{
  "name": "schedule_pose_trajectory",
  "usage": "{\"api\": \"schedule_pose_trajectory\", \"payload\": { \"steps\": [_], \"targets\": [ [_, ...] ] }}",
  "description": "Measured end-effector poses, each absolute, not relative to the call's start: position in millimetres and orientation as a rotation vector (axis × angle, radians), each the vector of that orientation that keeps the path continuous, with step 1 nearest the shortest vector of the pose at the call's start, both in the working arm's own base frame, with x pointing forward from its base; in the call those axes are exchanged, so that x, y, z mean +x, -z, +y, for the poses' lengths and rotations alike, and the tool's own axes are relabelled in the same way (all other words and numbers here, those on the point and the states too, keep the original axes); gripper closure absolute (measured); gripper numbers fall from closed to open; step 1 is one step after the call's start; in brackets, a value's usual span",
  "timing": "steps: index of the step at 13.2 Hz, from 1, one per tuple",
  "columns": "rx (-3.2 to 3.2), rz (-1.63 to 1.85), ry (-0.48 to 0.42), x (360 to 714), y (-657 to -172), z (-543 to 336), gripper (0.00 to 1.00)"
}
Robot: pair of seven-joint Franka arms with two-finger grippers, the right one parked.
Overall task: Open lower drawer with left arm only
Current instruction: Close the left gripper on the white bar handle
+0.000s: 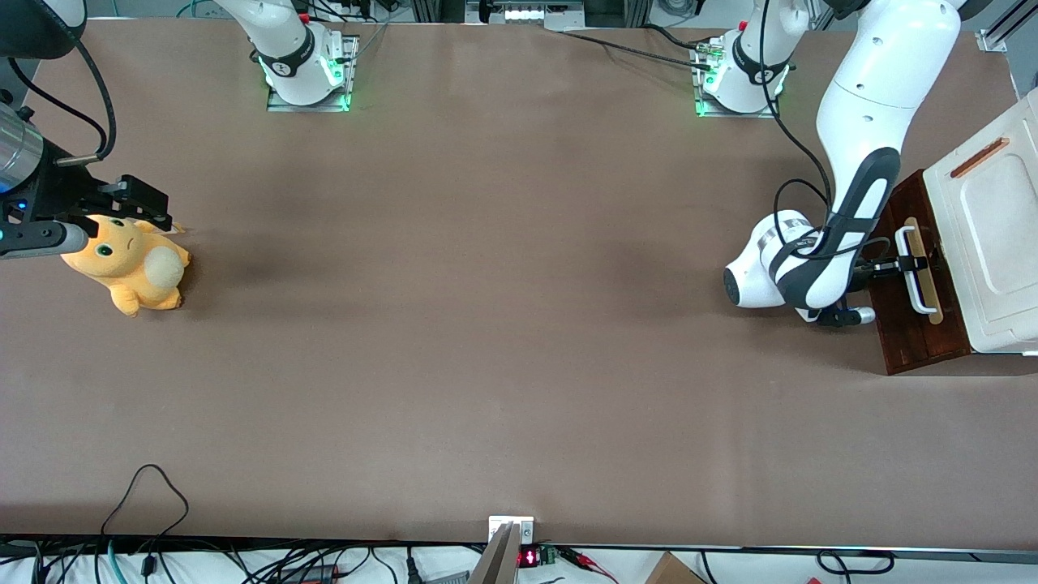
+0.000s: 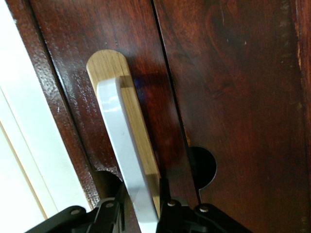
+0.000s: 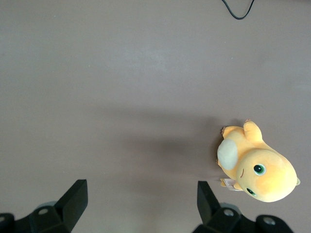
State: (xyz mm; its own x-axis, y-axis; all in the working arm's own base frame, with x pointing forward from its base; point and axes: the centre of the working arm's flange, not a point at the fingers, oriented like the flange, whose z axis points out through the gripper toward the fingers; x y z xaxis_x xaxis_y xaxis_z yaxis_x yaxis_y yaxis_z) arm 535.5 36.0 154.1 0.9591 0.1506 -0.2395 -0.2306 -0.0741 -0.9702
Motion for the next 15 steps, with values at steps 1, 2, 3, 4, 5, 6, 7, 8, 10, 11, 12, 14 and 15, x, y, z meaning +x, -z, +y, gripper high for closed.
{"api": "schedule_pose_trajectory", "payload": {
  "steps": [1, 2, 3, 4, 5, 6, 7, 8, 10, 11, 12, 14, 15],
  "targets": [
    [-1.615, 0.063, -0.315, 535.4, -154.0, 35.8, 0.72],
    [-1.615, 0.063, -0.314, 535.4, -154.0, 35.6, 0.72],
    [-1.615, 0.063, -0.314, 535.4, -153.9, 35.5, 0.72],
    [-1.615, 0.063, -0.314, 535.4, -153.9, 35.5, 0.73],
    [-1.615, 0.063, -0.314, 535.4, -153.9, 35.5, 0.73],
    [-1.615, 0.063, -0.314, 535.4, -153.8, 35.5, 0.73],
    [-1.615, 0.063, -0.314, 535.4, -153.8, 35.5, 0.73],
    [-1.615, 0.063, -0.313, 535.4, -153.8, 35.3, 0.74],
    [-1.615, 0.063, -0.313, 535.4, -153.8, 35.0, 0.74],
    [-1.615, 0.063, -0.312, 535.4, -153.7, 34.9, 0.74],
    [-1.615, 0.063, -0.312, 535.4, -153.7, 34.9, 0.74],
    [-1.615, 0.063, -0.312, 535.3, -153.5, 34.9, 0.76],
    [-1.614, 0.062, -0.311, 535.3, -153.5, 34.9, 0.76]
  ]
}}
